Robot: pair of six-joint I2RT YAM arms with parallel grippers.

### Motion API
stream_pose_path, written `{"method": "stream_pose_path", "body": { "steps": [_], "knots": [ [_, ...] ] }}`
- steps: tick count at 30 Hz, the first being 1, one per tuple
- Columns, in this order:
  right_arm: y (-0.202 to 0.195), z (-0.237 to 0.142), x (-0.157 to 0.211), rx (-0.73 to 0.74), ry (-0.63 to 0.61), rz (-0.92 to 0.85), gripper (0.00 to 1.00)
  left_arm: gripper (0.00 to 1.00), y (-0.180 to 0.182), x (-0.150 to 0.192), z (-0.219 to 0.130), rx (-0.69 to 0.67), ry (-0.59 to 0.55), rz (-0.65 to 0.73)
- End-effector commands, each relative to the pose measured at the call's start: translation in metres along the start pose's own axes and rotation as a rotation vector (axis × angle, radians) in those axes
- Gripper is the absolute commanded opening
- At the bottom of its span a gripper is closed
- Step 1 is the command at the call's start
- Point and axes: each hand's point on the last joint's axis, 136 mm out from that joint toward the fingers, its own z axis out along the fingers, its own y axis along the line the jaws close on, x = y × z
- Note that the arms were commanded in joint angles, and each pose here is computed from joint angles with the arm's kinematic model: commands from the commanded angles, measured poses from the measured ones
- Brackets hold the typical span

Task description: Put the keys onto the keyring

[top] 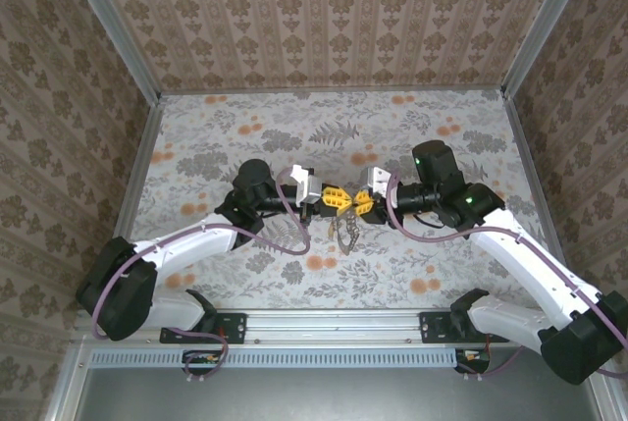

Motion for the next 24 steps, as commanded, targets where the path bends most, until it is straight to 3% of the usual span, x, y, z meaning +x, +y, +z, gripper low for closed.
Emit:
{"method": "stream_pose_path", "body": {
  "steps": [1, 7, 12, 24],
  "knots": [
    [0.009, -0.005, -0.013, -0.022, -0.035, -0.061, 0.2, 0.0, 0.002, -0.01, 0.004, 0.013, -0.018, 0.036],
    [0.009, -0.008, -0.012, 0.001, -0.029, -0.068, 0.26, 0.0, 0.002, -0.01, 0.003, 0.009, -0.014, 0.04],
    [0.006, -0.009, -0.006, 0.019, 0.014, -0.073, 0.19, 0.0, 0.0, -0.009, 0.003, 0.005, 0.0, 0.048],
    [0.012, -0.006, -0.013, -0.025, -0.046, -0.083, 0.2, 0.0, -0.004, -0.007, 0.003, 0.017, 0.016, 0.043]
  ]
}}
